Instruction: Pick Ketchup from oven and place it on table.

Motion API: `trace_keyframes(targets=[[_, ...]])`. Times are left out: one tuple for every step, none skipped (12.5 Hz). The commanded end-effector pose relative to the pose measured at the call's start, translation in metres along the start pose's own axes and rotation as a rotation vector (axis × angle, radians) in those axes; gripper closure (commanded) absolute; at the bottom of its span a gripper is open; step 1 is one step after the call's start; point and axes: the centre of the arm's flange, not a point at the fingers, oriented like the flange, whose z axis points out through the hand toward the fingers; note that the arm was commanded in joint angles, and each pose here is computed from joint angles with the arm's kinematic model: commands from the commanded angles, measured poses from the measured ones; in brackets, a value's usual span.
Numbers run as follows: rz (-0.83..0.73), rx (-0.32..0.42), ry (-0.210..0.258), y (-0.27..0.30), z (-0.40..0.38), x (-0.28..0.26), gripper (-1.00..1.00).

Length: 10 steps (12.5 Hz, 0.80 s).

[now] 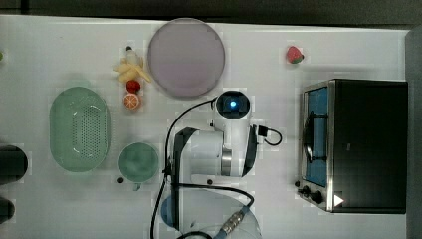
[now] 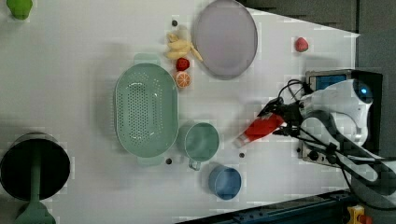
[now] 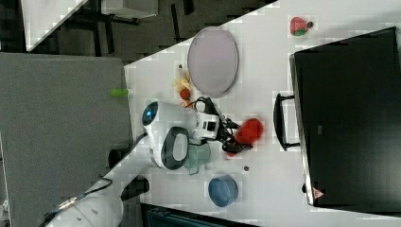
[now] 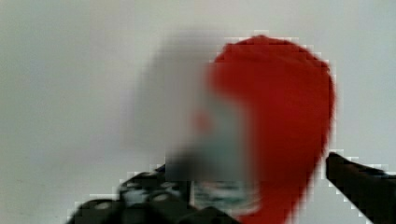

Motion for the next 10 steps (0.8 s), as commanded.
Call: trace_keyframes(targets=[[-0.031, 0.111, 0.077, -0.024, -0.039, -0.01, -1.0], [-0.023, 0.127, 0.085, -0.024, -0.048, -0.009, -1.0], [-0.009, 0.153, 0.098, -0.024, -0.066, -0.009, -1.0], [0.008, 0.191, 0.117, -0.022, -0.092, -0.009, -1.0], [0.029, 0.236, 0.137, -0.019, -0.125, -0.009, -1.0], [0.039, 0.279, 0.155, -0.015, -0.162, -0.01, -1.0], [0.038, 0.312, 0.17, -0.007, -0.201, -0.012, -1.0], [0.036, 0.33, 0.173, 0.002, -0.237, -0.017, -1.0], [0.036, 0.343, 0.174, 0.011, -0.272, -0.022, -1.0], [0.04, 0.363, 0.179, 0.019, -0.31, -0.029, -1.0]])
